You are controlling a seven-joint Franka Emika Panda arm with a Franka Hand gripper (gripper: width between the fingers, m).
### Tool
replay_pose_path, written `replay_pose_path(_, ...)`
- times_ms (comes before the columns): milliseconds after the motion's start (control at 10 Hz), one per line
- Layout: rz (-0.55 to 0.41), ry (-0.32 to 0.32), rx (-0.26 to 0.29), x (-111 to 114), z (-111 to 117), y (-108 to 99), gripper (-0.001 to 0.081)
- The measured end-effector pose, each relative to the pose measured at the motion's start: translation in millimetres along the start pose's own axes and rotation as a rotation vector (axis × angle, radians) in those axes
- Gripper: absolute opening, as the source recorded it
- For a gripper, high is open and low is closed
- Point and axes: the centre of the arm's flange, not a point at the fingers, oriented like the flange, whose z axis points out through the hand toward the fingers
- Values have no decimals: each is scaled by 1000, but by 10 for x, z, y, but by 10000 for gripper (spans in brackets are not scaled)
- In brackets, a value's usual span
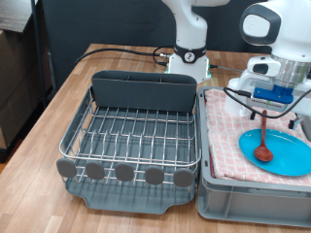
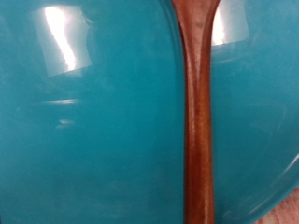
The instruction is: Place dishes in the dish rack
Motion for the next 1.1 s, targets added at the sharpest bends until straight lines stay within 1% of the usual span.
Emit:
replay_pose_path(500,15,1,-4,-7,199,100,803)
replay_pose_path(600,18,2,-2,1,221,121,739)
replay_pose_path(700,21,4,-3,9,236,136,739)
replay_pose_path(800,22,6,-4,13,242,143,550)
replay_pose_path(900,23,6,-6,17,248,151,389)
replay_pose_path(1000,24,7,-7,21,253,157,389)
replay_pose_path(1100,25,7,-7,25,256,161,207)
